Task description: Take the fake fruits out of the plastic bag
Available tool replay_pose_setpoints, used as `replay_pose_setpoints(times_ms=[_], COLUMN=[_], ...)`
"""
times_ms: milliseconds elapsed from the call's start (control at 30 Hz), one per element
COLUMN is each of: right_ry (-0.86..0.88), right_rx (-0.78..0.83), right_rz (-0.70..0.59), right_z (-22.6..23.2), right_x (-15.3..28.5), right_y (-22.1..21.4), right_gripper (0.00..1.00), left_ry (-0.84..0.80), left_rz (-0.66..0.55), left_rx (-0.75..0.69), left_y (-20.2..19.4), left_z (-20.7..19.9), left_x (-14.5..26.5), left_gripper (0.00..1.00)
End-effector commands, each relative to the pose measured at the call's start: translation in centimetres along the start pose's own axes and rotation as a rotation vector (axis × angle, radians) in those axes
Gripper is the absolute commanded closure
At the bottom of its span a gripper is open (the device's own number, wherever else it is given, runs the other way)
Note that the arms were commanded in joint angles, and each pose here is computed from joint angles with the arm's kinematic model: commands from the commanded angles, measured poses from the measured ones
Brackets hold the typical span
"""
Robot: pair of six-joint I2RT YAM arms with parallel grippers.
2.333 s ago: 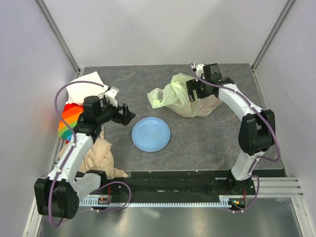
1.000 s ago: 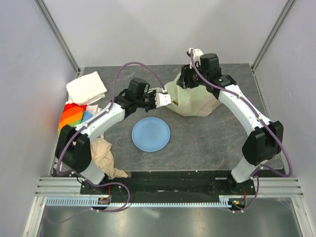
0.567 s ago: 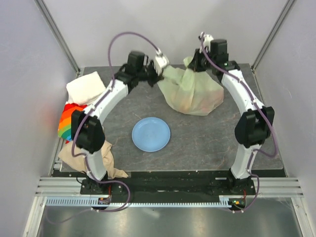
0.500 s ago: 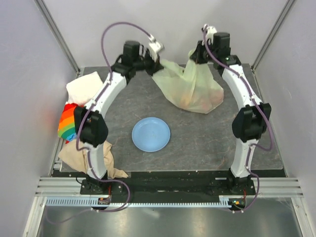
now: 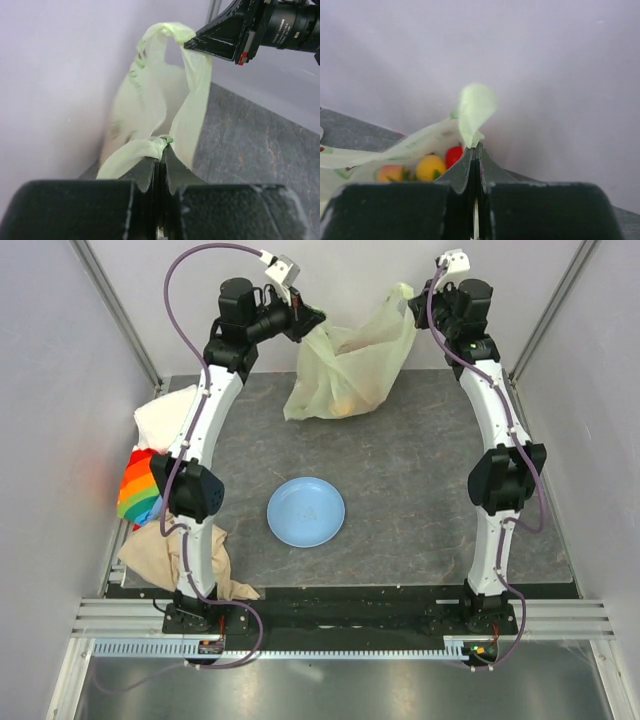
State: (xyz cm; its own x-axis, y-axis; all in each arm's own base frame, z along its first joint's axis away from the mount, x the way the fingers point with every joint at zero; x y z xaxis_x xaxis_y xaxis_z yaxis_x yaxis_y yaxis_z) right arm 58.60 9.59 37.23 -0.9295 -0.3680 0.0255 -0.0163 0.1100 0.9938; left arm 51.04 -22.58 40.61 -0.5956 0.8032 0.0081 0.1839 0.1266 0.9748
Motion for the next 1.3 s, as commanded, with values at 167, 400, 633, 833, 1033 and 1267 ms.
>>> replay_pose_setpoints(times_ms=[167, 400, 633, 833, 1033, 1267], right_ry=[0.051, 0.134, 0.285, 0.461, 0.635, 0.738], right_rx=[0.112, 0.11, 0.175, 0.217, 0.229, 0.257], right_rz=[0.022, 0.374, 0.079, 0.038, 0.165, 0.298], right_z=[2.6, 5.5, 7.6, 13.3, 15.8, 16.0], right_x=[10.2, 17.9, 19.7, 19.6, 16.4, 14.0], right_y=[0.4, -10.3, 3.0, 3.3, -2.8, -7.3], right_gripper=[1.0, 0.46, 0.32, 0.38, 0.58, 0.65], left_ry=[-0.064, -0.001, 0.021, 0.018, 0.08, 0.118], left_rz=[0.194, 0.379, 0.416, 0.409, 0.382, 0.354], left_rx=[0.113, 0.279, 0.357, 0.401, 0.397, 0.413], left_y=[-4.3, -13.8, -15.6, -15.6, -15.1, -14.4], left_z=[-5.0, -7.1, -7.2, -8.0, -7.3, -6.7], left_x=[6.3, 11.8, 11.9, 11.7, 11.4, 10.7], left_gripper=[0.99, 0.98, 0.98, 0.99, 0.98, 0.98])
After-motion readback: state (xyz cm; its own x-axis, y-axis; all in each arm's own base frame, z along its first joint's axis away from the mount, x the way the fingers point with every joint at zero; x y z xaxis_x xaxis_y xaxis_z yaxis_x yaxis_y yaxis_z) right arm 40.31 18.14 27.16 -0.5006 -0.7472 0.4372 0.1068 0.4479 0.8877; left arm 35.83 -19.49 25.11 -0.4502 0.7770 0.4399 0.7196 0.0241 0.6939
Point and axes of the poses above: each gripper's point midway between its finger pads, its own x axis back along the fingers, its own z axis along the line the jaws close on, y = z × x, the point moved 6 cm from there along x, back along the fingers, and after that the axes turned 10 degrees about x, right-handed, at the moved point
